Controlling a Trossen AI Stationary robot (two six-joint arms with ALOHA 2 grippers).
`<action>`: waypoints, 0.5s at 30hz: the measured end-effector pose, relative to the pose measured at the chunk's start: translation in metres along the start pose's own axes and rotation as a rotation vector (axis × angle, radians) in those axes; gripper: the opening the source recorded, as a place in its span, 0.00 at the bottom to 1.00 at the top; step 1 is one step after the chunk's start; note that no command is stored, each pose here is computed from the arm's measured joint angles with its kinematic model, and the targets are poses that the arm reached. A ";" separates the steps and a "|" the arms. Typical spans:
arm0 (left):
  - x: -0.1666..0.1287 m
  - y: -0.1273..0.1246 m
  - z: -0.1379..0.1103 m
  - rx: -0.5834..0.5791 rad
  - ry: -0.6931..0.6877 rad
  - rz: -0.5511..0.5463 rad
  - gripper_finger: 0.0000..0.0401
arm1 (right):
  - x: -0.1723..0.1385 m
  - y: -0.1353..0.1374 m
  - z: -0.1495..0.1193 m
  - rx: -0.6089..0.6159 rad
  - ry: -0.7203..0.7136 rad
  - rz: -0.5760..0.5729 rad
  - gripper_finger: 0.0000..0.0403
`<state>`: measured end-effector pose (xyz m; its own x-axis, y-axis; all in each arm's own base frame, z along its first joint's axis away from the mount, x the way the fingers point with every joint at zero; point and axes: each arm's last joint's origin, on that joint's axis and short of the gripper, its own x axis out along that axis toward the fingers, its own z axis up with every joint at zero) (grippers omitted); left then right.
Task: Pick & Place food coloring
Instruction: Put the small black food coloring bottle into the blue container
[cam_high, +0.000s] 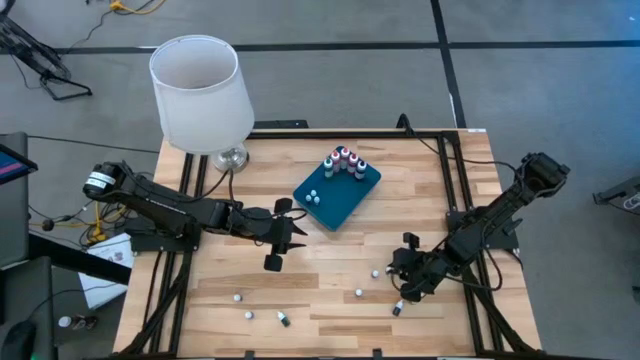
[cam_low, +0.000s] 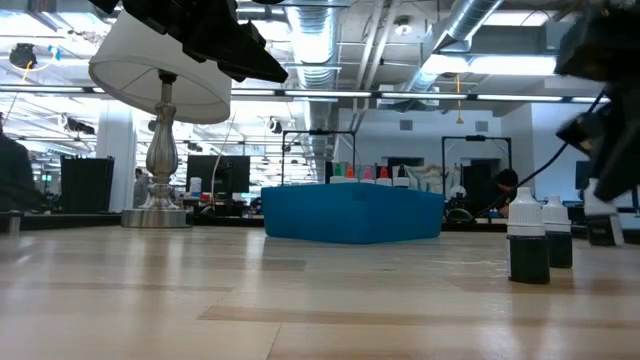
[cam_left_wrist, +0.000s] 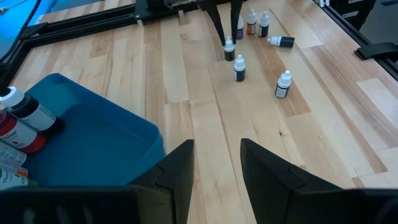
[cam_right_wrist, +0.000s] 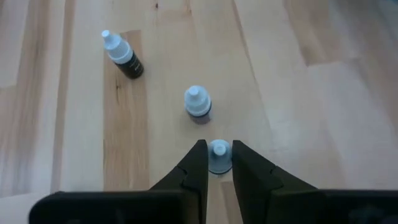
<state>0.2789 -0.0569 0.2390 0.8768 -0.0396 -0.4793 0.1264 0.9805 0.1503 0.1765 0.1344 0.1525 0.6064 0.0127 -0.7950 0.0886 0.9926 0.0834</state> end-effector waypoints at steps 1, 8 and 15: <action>0.000 0.000 0.000 0.000 0.000 0.000 0.31 | -0.002 0.000 0.005 -0.009 0.002 -0.007 0.12; 0.000 0.000 -0.002 -0.002 0.018 -0.002 0.31 | -0.011 -0.005 0.042 -0.092 -0.001 -0.067 0.12; 0.000 0.000 -0.003 -0.004 0.032 -0.003 0.31 | -0.025 -0.018 0.089 -0.208 -0.049 -0.118 0.12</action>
<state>0.2774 -0.0566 0.2363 0.8613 -0.0369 -0.5068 0.1277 0.9811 0.1456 0.2306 0.1058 0.2241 0.6398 -0.1057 -0.7612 -0.0002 0.9905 -0.1377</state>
